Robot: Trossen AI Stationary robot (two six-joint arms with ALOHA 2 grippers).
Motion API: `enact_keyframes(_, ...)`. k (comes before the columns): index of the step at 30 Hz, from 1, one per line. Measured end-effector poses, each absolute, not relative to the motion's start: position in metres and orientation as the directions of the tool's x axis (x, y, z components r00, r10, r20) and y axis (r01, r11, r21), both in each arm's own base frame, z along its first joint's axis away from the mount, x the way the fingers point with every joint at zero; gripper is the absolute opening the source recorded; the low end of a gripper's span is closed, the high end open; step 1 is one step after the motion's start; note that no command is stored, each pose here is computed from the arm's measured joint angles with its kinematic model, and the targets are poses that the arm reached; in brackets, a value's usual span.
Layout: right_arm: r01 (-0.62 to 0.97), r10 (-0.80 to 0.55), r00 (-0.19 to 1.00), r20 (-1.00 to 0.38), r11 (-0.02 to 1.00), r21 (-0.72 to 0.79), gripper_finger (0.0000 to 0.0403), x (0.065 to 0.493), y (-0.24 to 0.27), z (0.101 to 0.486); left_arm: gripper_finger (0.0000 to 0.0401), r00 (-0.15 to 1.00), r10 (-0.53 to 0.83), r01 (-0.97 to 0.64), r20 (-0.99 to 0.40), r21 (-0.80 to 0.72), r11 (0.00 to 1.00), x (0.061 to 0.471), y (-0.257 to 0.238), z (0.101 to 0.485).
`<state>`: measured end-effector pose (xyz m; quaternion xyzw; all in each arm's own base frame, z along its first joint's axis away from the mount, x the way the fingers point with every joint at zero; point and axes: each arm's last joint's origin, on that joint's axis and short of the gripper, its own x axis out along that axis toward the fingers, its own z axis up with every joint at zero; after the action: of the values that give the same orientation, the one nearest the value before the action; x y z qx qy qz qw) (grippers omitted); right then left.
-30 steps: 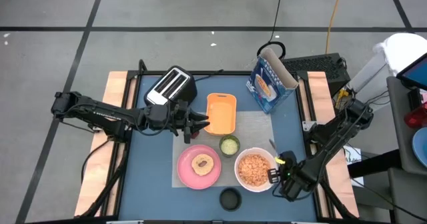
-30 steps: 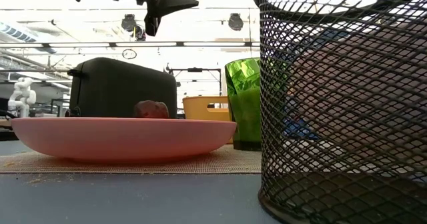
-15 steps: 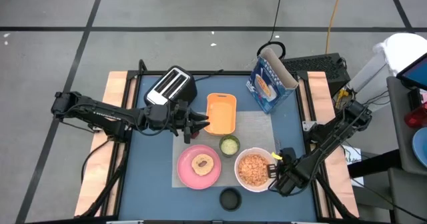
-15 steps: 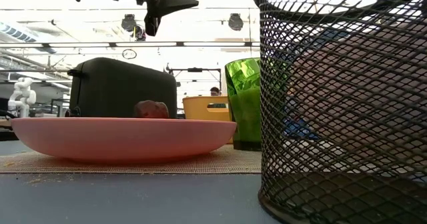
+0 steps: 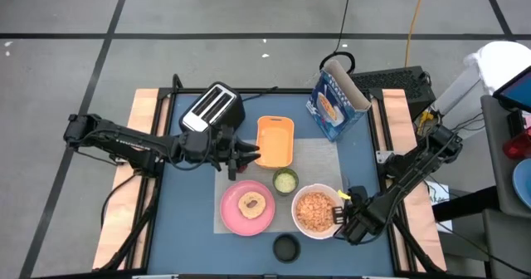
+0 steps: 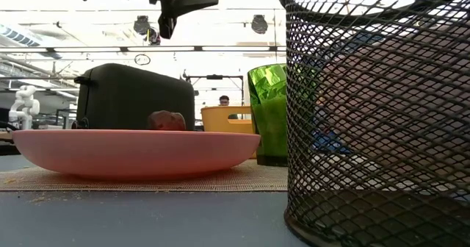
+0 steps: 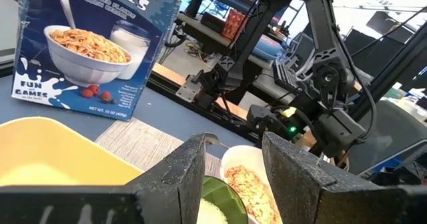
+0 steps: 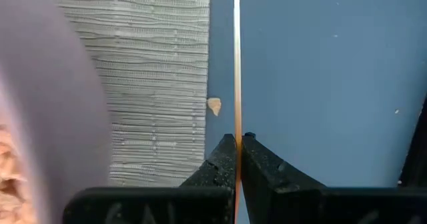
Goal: Arrange a breakfast setting
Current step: Put the orange spoon on the right side of the gray table mat
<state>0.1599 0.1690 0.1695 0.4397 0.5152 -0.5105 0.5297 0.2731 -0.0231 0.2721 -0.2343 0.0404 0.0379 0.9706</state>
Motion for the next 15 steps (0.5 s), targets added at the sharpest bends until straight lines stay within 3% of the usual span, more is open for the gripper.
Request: enact_keyframes(15,0.995,-0.042,-0.012,-0.999,0.094,-0.016,0.0000,0.155,0.164,0.145,0.0154,0.994,0.049,-0.088,-0.098,-0.452,0.888,0.273,-0.025,0.272)
